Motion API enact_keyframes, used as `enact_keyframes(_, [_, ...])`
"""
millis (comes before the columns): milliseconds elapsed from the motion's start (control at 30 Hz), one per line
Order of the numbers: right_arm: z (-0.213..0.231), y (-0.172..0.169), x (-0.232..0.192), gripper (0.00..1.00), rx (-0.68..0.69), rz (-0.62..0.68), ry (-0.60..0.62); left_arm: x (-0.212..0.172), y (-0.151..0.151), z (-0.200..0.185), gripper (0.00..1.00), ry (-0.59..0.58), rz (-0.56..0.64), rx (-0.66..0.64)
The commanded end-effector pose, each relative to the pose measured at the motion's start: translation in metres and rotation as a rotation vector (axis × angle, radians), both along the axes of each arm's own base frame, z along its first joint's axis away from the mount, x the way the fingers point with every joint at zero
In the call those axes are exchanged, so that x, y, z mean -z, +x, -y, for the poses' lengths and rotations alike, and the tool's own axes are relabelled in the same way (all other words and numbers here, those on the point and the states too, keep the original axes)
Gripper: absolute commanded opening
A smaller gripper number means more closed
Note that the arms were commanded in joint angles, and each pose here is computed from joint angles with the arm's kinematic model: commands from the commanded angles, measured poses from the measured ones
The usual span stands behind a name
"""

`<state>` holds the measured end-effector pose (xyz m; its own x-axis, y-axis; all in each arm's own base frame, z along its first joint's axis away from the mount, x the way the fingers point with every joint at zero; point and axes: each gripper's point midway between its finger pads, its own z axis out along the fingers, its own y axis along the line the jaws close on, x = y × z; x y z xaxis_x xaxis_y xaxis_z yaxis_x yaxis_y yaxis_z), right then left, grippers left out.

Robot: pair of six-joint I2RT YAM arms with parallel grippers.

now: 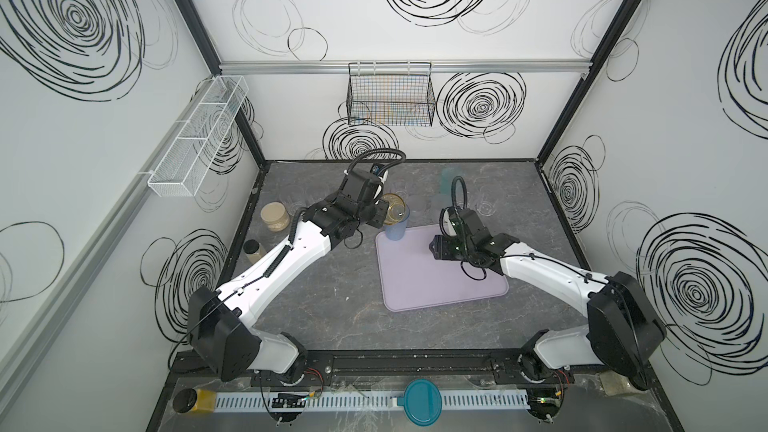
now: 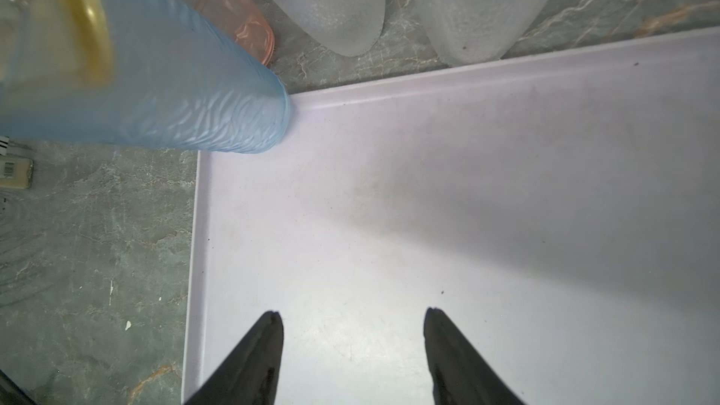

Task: Place the glasses into the tray
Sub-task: 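Carry the yellow glass with the left gripper toward the lavender tray, then reach the right gripper down to the blue glass lying on the tray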

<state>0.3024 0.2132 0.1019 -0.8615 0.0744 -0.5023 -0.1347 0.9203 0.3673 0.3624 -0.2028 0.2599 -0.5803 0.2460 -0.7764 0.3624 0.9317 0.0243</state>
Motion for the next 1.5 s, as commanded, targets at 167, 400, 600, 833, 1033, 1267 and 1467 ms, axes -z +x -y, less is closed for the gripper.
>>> enact_keyframes(167, [-0.001, 0.0, 0.0, 0.63, -0.003, 0.015, 0.004, -0.049, 0.014, 0.009, 0.0, -0.05, 0.123, 0.004])
enact_keyframes(400, [-0.003, 0.009, -0.016, 0.62, 0.002, 0.043, 0.021, -0.037, 0.017, 0.01, 0.0, -0.035, 0.104, 0.009])
enact_keyframes(600, [-0.029, 0.018, -0.053, 0.64, -0.074, 0.087, 0.15, -0.021, 0.015, 0.008, 0.0, -0.032, 0.076, 0.007])
enact_keyframes(833, [-0.027, -0.042, -0.019, 0.69, -0.215, 0.085, -0.028, -0.033, 0.001, -0.028, 0.0, -0.087, 0.106, -0.044])
enact_keyframes(1033, [-0.043, -0.077, -0.022, 0.78, -0.331, 0.27, -0.057, -0.007, -0.006, -0.059, 0.0, -0.151, 0.079, -0.121])
enact_keyframes(1267, [-0.062, -0.103, -0.005, 0.78, -0.397, 0.396, -0.103, 0.014, -0.014, -0.076, 0.0, -0.205, 0.08, -0.183])
enact_keyframes(1467, [-0.09, -0.104, 0.005, 0.79, -0.408, 0.443, -0.134, 0.045, -0.024, -0.081, 0.0, -0.233, 0.043, -0.221])
